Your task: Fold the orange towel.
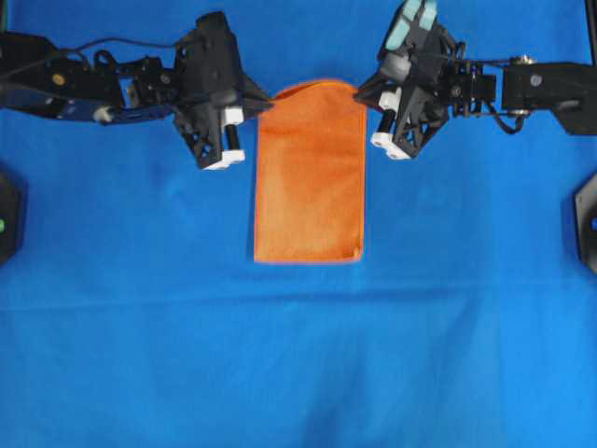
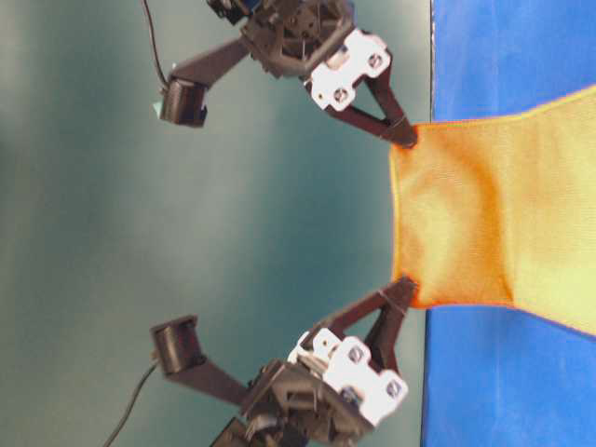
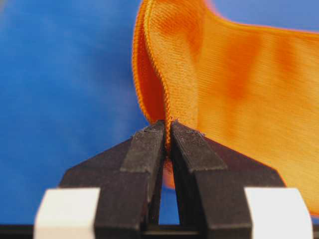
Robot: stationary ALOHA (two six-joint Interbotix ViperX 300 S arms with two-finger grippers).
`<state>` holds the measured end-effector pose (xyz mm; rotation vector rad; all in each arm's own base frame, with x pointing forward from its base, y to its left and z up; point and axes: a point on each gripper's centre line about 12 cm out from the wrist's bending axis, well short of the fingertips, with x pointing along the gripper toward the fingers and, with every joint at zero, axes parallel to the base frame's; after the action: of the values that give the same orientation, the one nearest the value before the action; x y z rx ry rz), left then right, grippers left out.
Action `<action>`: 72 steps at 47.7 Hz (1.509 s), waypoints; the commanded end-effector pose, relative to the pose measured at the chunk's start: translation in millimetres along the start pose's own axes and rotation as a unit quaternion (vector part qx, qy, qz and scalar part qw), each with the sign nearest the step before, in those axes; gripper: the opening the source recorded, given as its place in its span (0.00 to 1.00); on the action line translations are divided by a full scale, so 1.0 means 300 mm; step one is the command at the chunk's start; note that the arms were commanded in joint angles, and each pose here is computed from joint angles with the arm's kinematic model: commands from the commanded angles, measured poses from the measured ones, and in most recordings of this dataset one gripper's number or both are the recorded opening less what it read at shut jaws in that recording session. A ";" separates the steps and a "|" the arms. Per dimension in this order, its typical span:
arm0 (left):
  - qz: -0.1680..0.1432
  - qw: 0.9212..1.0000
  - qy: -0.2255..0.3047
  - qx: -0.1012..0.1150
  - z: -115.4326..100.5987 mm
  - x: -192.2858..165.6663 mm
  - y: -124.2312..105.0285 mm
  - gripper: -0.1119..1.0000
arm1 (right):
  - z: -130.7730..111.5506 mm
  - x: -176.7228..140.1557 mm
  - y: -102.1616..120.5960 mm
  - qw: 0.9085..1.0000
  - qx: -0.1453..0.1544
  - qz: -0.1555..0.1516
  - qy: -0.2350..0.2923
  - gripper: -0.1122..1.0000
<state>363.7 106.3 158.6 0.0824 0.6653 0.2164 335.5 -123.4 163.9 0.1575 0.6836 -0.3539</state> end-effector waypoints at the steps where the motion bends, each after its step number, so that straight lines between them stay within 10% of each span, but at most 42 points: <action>1: -0.018 1.000 -0.015 0.007 0.033 -0.037 -0.056 0.12 | 0.012 -0.031 0.053 1.000 0.002 0.018 -0.012 0.13; 23: -0.115 0.993 0.009 0.025 -0.004 -0.038 -0.360 0.12 | -0.113 -0.048 0.241 0.996 -0.002 0.074 0.043 0.13; 65: -0.138 0.989 0.052 0.008 -0.119 0.001 -0.454 0.13 | -0.193 0.017 0.358 0.991 0.004 0.115 0.068 0.14; 72: -0.139 0.989 0.045 0.014 -0.098 -0.012 -0.451 0.41 | -0.178 0.013 0.372 0.991 0.000 0.117 0.066 0.49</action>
<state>362.3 -24.2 102.9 -0.0009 0.8043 -0.0495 341.2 -10.4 112.5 0.2635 0.8190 -0.1310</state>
